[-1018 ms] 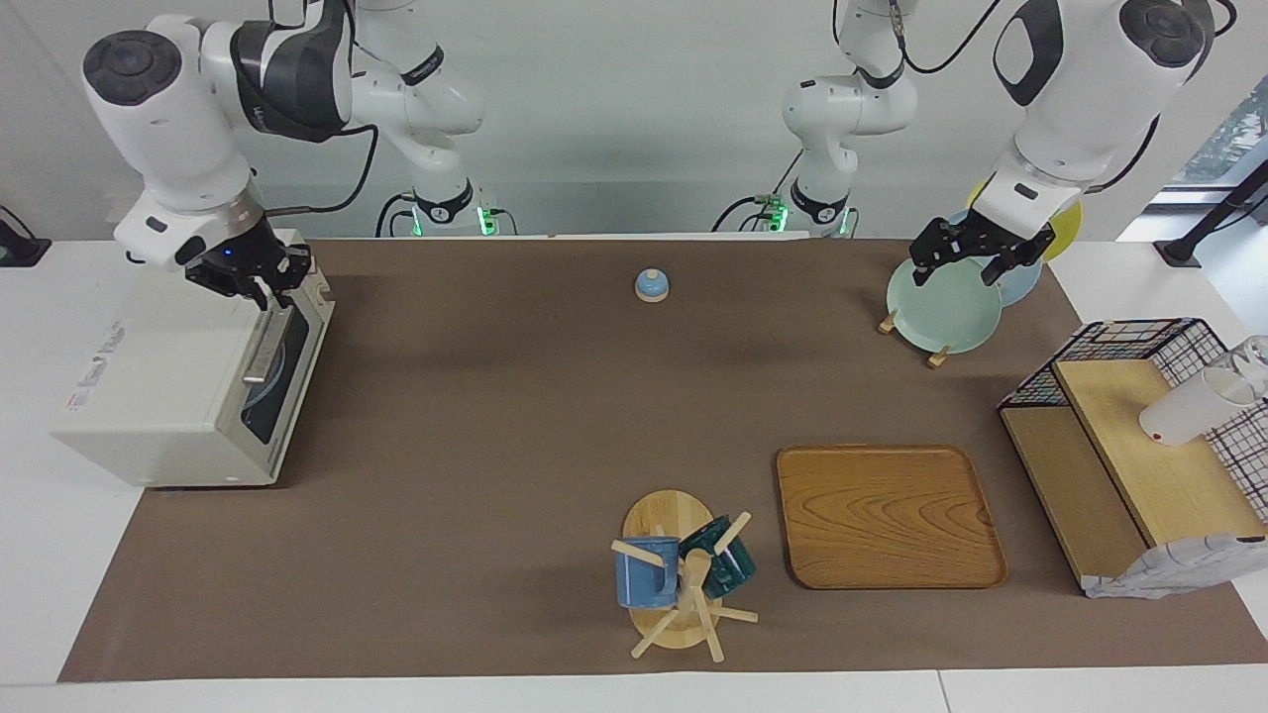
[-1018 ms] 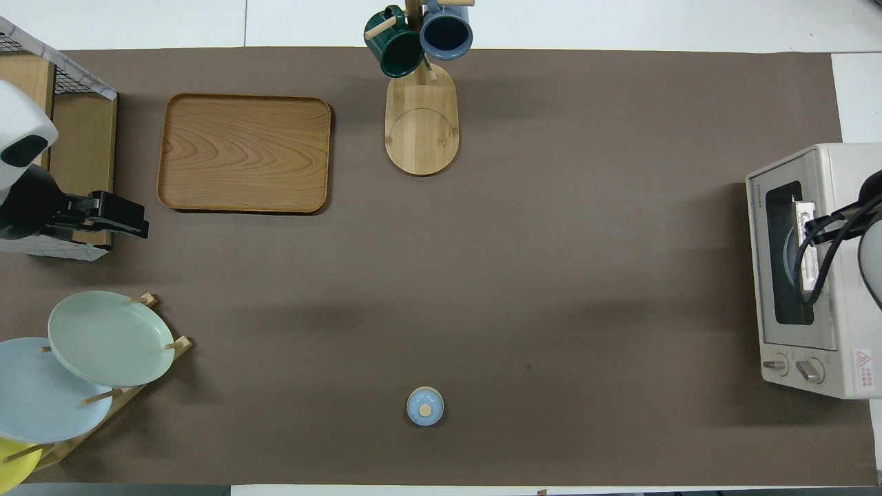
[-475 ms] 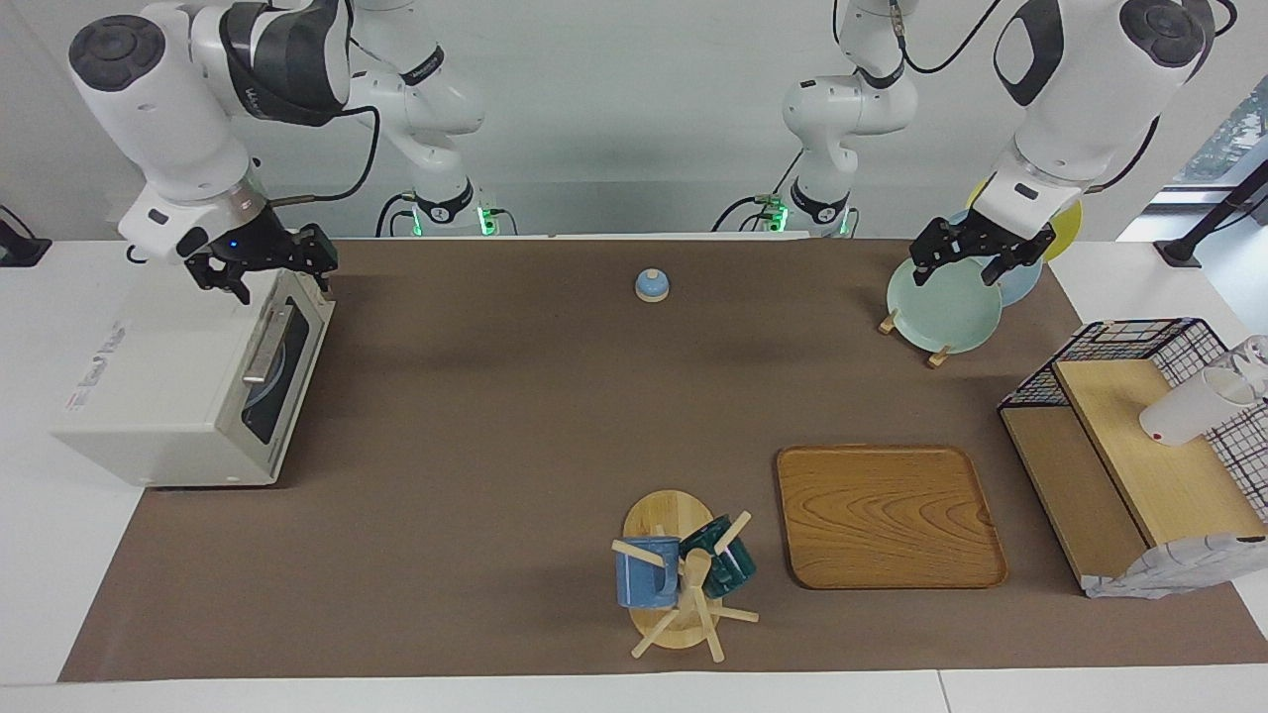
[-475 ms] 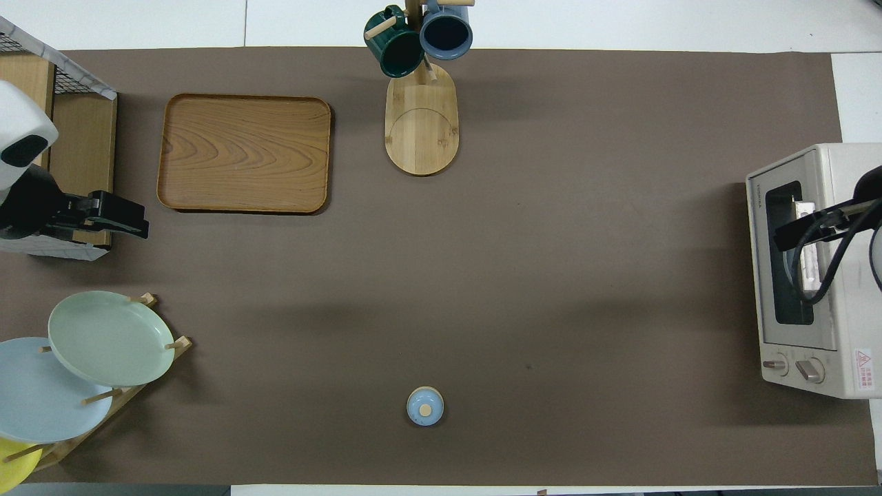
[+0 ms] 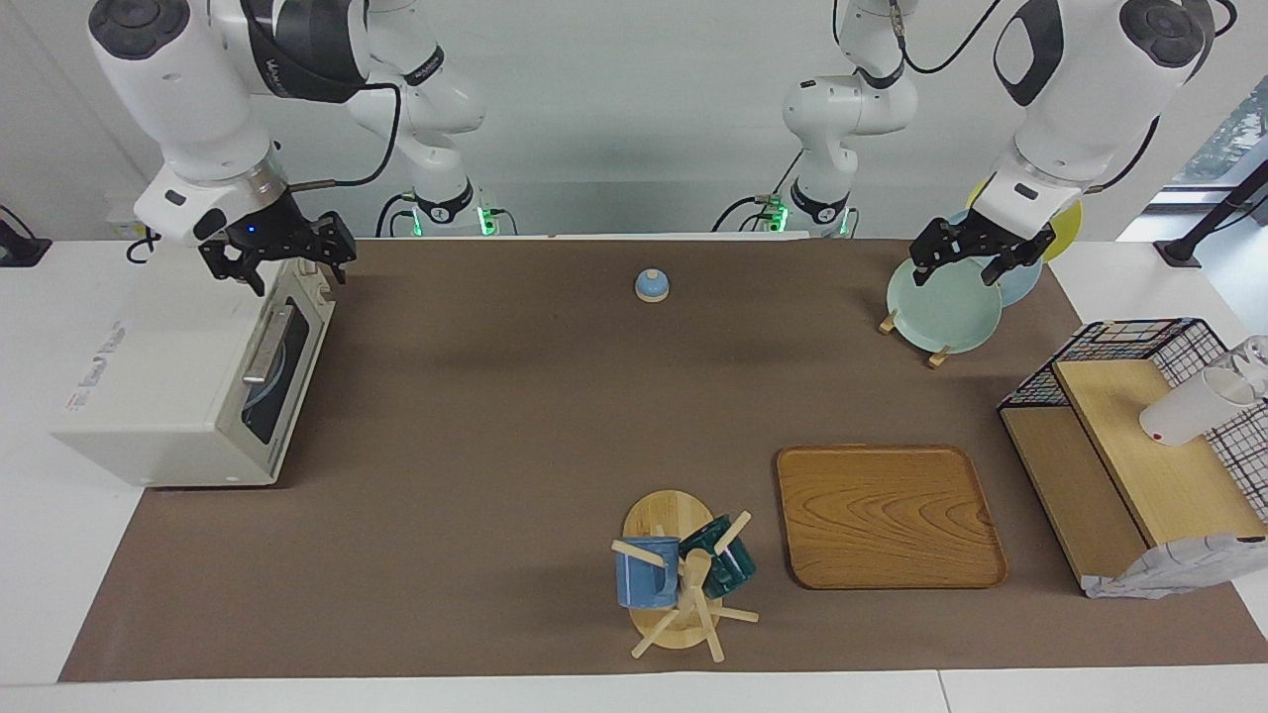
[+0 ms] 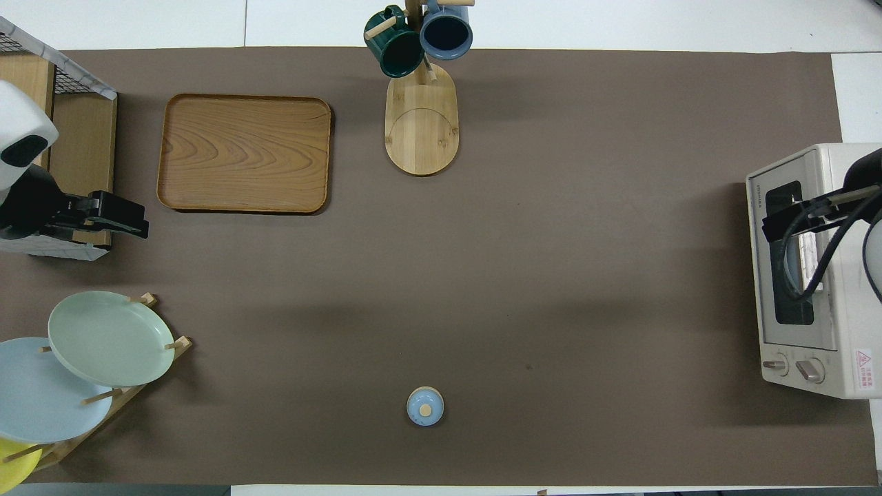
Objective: Put eggplant into oven
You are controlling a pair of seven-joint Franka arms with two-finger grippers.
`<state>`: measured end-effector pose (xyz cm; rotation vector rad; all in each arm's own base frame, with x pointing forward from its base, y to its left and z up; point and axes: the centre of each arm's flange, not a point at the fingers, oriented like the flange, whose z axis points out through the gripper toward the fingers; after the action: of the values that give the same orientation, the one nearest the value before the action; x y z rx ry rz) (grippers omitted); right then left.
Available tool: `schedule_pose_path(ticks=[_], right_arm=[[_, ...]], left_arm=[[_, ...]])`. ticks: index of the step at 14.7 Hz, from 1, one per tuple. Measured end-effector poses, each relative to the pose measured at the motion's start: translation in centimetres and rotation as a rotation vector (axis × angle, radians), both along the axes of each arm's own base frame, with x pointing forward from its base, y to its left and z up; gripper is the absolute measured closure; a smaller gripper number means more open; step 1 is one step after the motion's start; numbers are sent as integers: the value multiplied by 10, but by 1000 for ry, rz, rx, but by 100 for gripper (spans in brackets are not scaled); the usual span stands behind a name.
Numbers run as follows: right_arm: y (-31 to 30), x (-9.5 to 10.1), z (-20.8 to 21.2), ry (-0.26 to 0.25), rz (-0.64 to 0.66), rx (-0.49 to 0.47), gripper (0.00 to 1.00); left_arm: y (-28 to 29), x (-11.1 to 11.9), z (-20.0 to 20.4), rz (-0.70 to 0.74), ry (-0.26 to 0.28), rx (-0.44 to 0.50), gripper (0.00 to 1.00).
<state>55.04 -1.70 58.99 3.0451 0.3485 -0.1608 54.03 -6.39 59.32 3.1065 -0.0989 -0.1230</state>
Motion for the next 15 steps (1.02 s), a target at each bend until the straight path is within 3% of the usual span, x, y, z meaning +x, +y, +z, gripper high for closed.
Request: schedule_pose_path(ticks=[9, 15], right_arm=[[-9, -2, -2, 12, -20, 6, 0], [-11, 1, 4, -26, -135, 31, 0]], left_arm=[[0, 0, 0, 0, 0, 0, 0], [0, 0, 0, 0, 0, 0, 0]])
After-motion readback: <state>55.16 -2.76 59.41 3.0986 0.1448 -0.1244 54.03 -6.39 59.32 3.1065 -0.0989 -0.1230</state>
